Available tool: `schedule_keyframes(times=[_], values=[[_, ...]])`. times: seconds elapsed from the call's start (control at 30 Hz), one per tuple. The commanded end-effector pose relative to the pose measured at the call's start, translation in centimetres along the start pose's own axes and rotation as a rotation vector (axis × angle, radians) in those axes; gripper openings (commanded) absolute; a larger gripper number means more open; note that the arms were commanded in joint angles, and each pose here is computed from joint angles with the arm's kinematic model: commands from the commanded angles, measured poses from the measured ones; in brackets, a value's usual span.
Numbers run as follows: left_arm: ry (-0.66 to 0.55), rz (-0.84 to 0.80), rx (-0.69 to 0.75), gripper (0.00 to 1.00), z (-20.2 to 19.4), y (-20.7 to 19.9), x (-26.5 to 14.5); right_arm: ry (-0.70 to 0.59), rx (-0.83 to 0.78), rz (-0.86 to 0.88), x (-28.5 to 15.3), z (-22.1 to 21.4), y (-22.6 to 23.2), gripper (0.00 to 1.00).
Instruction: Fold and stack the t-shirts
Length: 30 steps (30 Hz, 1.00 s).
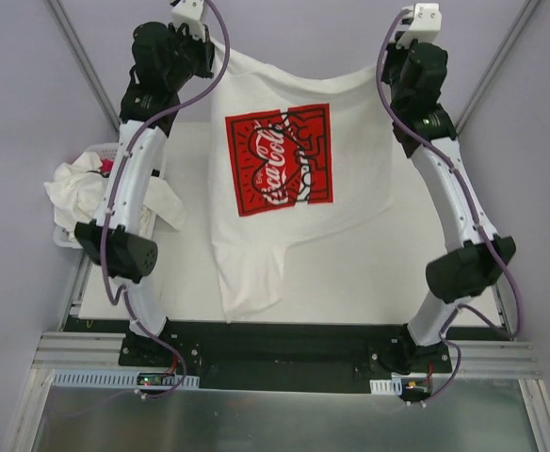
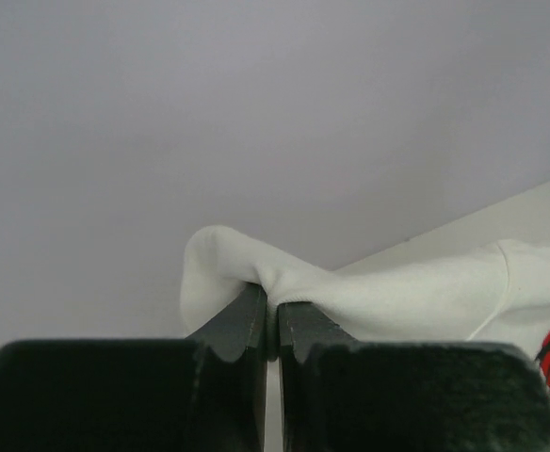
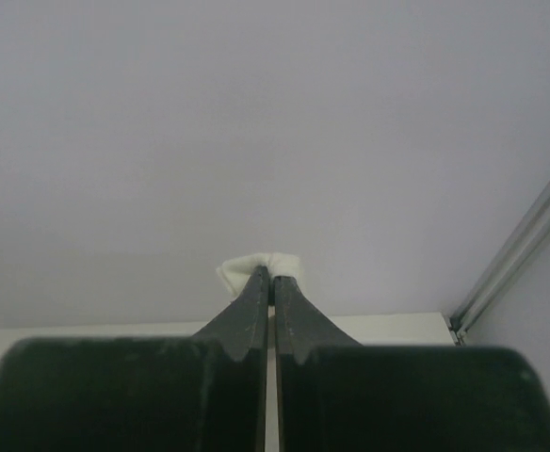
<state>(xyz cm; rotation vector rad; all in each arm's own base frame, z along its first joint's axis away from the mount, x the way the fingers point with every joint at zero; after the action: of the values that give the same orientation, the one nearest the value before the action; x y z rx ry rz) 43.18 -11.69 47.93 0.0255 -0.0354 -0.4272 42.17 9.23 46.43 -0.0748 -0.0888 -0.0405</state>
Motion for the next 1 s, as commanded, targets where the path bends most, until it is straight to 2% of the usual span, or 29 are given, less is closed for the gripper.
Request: schedule_keyframes(times=[0.0,0.07,0.2,0.23,0.27,0.3,0.37,0.4,0.57,0.77,0.87,0.97], values=[[-0.158,0.060,0.050,0.00,4.9,2.3,1.6,-0.096,0.013,-0.061,3.7,3.7,-0.8,0.01],[-0.182,0.053,0.052,0.00,5.5,2.3,1.8,-0.101,0.023,-0.062,4.9,4.2,-0.9,0.01],[-0.202,0.050,0.054,0.00,6.9,1.8,-0.4,-0.098,0.047,-0.038,4.2,4.4,-0.8,0.01],[-0.203,0.047,0.056,0.00,7.2,1.6,-1.0,-0.121,0.067,-0.039,2.9,5.7,-1.2,0.00],[-0.205,0.046,0.055,0.00,7.4,1.5,-1.6,-0.100,0.065,-0.035,2.7,4.7,-1.1,0.01],[-0.205,0.033,0.051,0.00,7.7,1.0,-2.9,-0.134,0.081,-0.029,1.0,6.2,-1.7,0.01],[-0.201,0.004,0.041,0.00,7.7,0.4,-4.1,-0.114,0.095,-0.021,0.1,5.0,-1.7,0.00],[-0.192,-0.002,0.038,0.00,7.6,0.1,-5.3,-0.139,0.107,-0.018,-1.5,6.0,-2.2,0.01],[-0.156,-0.009,0.012,0.00,6.2,-0.8,-8.3,-0.116,0.120,-0.011,-5.0,5.3,-3.1,0.00],[-0.163,-0.036,-0.003,0.00,5.6,-2.7,-14.4,-0.132,0.134,-0.011,-11.2,4.4,-4.8,0.01],[-0.237,-0.053,0.020,0.00,7.3,-3.9,-18.8,-0.191,0.152,0.000,-15.2,5.5,-5.6,0.01],[-0.361,-0.053,0.071,0.00,10.2,-5.1,-23.8,-0.288,0.170,0.021,-19.2,8.1,-6.5,0.01]])
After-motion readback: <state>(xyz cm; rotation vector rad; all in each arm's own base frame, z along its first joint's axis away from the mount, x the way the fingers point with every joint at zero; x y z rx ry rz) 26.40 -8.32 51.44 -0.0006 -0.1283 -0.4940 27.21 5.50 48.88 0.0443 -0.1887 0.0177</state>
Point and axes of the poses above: each gripper's point midway between its finger pads, its own x axis out along the fingers, its own y axis along the line the jaws close on, z = x × y, the point moved 8 cm from there along -x, back along the fingers, and after that the axes turned 2 degrees about -x, right-handed, at the moved point
